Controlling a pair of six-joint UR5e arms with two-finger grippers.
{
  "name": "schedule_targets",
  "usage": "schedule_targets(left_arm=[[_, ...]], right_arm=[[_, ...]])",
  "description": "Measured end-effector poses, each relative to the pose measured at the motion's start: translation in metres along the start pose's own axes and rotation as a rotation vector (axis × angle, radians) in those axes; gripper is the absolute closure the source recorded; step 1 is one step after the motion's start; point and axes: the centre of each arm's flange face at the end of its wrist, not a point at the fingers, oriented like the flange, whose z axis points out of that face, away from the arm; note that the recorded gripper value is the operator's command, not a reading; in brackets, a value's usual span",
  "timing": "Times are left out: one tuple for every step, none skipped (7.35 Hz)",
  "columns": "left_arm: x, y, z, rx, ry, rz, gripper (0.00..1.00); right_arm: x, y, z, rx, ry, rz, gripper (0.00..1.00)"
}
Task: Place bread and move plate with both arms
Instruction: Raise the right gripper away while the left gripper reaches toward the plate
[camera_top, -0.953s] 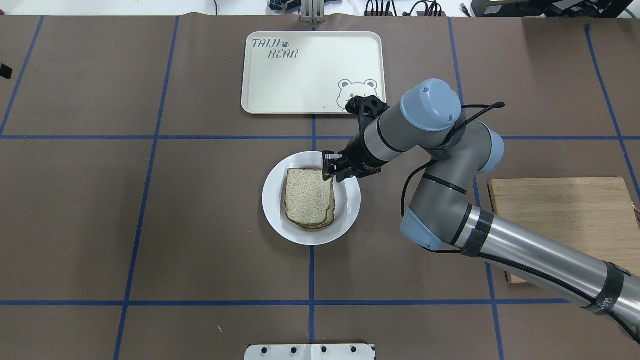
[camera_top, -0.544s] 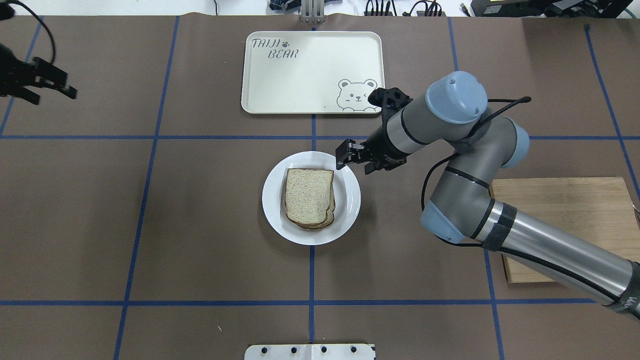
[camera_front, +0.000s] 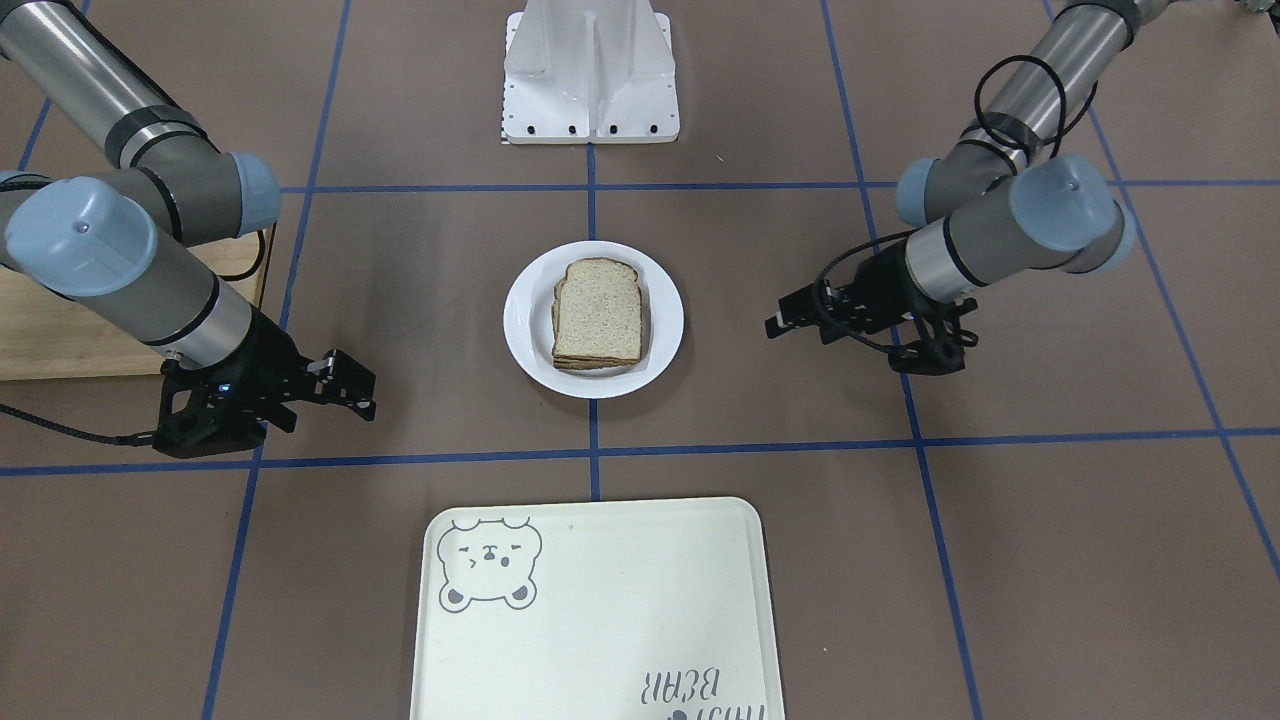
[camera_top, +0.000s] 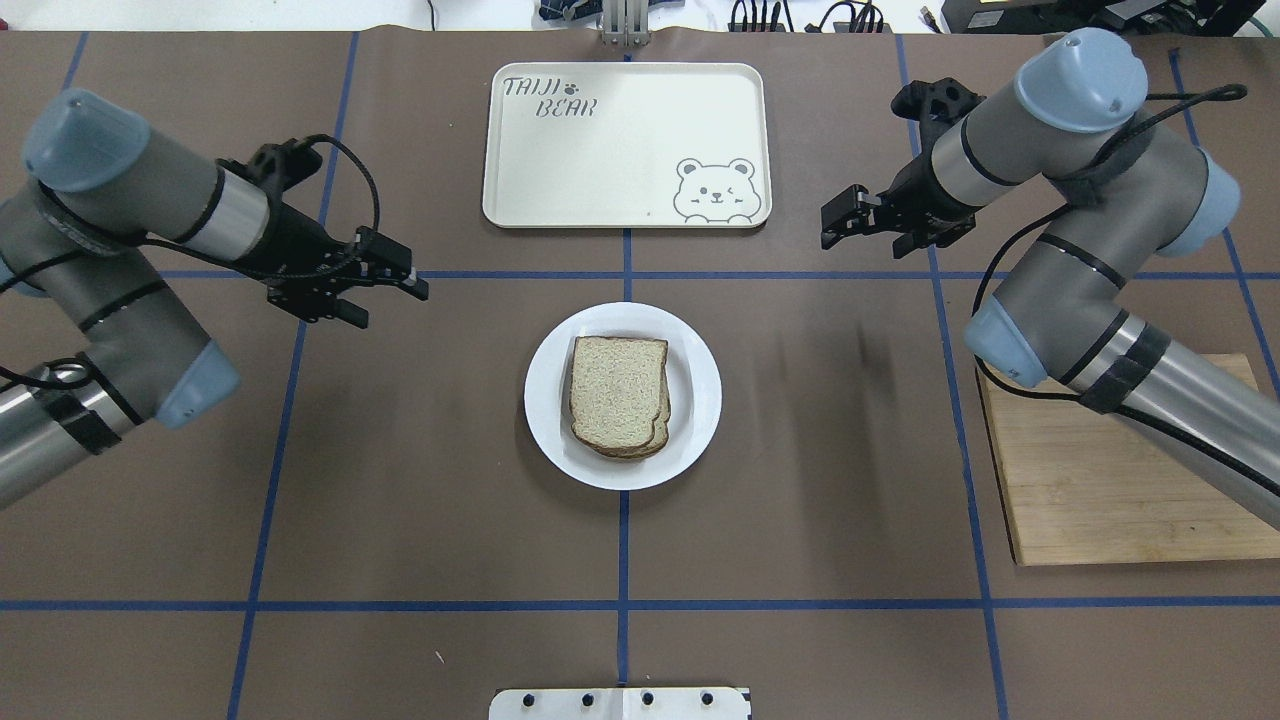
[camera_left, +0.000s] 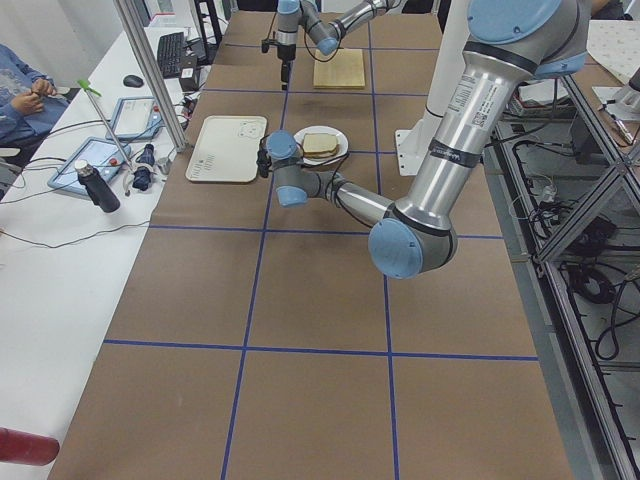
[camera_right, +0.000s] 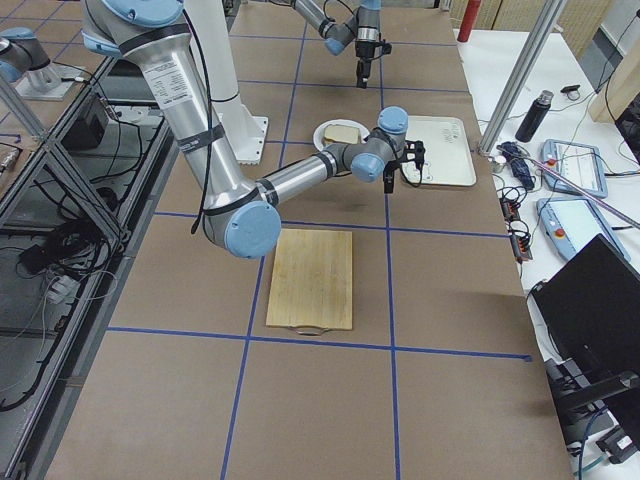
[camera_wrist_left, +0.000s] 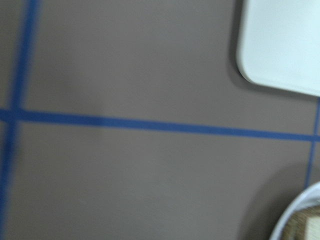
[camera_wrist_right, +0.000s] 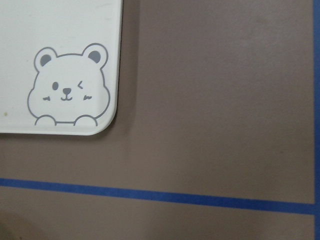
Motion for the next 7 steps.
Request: schedule_targets(left_arm=[[0.010, 0.018, 0.027, 0.019, 0.040, -0.010, 0.03], [0.008, 0.028, 0.048, 0.045, 0.069, -0.007, 0.05], [0.007, 0.031, 0.059, 0.063, 0.094, 0.003, 0.14], [0.010, 0.031, 0.064, 0.076, 0.120, 0.017, 0.24], [0.012, 0.032, 0.064, 0.089, 0.146, 0.030, 0.42], [0.013, 0.032, 0.065, 0.096, 0.162, 0.038, 0.45], [0.014, 0.034, 0.067, 0.099, 0.169, 0.043, 0.46]], right_arm=[[0.015, -0.010, -0.010, 0.005, 0.019, 0.004, 0.00], [0.031, -0.017, -0.017, 0.005, 0.036, 0.003, 0.00], [0.042, -0.020, -0.021, 0.003, 0.049, -0.012, 0.00], [0.046, -0.021, -0.021, 0.002, 0.054, -0.021, 0.00], [0.046, -0.020, -0.020, 0.001, 0.058, -0.027, 0.00], [0.045, -0.019, -0.019, 0.001, 0.060, -0.030, 0.00], [0.045, -0.019, -0.018, 0.000, 0.062, -0.032, 0.00]])
